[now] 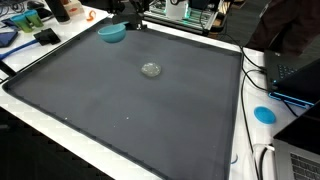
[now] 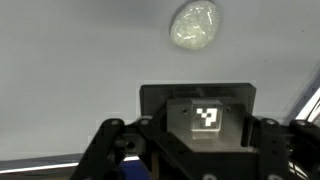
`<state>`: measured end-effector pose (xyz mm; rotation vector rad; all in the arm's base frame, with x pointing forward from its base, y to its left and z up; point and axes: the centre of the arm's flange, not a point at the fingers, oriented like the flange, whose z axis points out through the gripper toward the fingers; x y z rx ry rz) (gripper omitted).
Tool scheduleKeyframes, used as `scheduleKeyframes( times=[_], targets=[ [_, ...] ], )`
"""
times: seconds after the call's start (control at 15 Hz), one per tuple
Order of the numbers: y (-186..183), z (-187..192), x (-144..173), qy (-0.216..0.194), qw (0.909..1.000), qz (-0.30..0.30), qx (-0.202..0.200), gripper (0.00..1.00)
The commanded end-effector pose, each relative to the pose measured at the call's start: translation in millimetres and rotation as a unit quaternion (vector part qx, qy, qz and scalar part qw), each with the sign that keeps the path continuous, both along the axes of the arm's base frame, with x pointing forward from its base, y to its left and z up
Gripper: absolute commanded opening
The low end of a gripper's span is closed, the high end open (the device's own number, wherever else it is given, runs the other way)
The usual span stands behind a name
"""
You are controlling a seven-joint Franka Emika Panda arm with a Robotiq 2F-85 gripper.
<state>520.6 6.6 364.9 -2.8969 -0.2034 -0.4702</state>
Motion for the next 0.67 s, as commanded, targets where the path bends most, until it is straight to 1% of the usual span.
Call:
scheduleKeyframes(
  times=[0.0,0.33,0.6],
  targets=[
    [1,-4,-25,-0.027,0.9996,0.005,-0.002,0.28],
    [12,-9,-37,-0.043,0.999,0.011,-0.007,0.28],
    [22,-11,-41,-0.046,0.9987,0.02,-0.012,0.28]
  ],
)
